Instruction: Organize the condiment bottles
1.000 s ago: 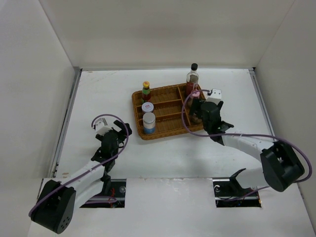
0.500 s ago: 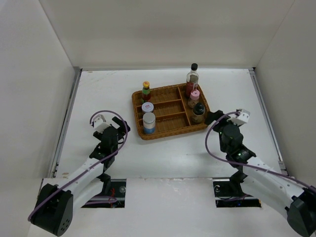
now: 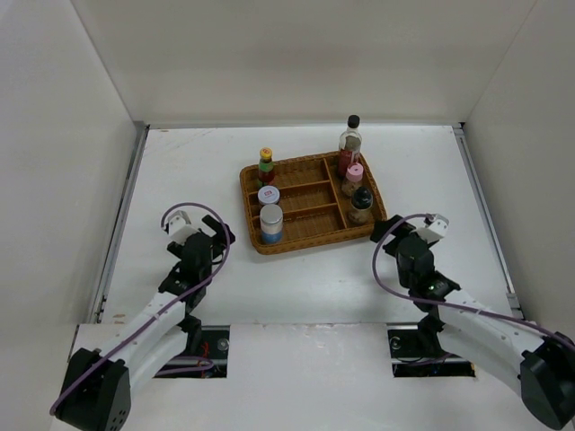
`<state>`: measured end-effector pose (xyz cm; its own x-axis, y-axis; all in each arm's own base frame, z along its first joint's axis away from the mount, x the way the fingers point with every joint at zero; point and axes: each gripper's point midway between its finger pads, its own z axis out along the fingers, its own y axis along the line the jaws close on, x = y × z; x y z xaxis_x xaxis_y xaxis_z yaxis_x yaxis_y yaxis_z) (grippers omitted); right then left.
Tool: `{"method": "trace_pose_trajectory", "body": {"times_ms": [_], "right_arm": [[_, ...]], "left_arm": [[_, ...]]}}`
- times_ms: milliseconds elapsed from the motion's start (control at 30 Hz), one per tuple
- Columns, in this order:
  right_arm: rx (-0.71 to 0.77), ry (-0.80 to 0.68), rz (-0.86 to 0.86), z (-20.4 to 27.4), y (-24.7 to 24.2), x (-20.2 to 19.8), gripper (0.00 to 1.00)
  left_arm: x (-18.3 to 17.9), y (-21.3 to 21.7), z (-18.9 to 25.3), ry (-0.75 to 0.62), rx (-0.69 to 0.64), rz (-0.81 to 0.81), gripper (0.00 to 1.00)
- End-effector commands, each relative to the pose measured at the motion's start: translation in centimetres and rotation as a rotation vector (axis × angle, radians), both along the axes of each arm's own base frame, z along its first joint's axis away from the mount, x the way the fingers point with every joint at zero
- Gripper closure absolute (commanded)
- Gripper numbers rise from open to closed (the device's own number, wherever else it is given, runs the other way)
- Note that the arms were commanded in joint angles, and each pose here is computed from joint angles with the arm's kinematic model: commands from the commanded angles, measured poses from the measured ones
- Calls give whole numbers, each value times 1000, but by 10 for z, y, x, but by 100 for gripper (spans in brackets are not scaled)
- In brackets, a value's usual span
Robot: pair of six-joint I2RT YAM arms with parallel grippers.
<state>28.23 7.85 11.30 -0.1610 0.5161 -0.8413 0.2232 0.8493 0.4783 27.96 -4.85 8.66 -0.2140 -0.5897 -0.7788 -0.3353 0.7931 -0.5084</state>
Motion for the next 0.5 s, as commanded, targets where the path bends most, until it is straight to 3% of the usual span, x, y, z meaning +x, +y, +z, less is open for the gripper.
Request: {"method": "trace_pose_trajectory", "body": {"times_ms": [0, 467], "right_arm": [[70, -32, -26, 6, -2, 2, 0], [85, -20, -50, 2, -7, 3, 0]], "left_arm": [[7, 1, 20, -42, -23, 12, 0], [6, 3, 25, -19, -6, 15, 0]]}}
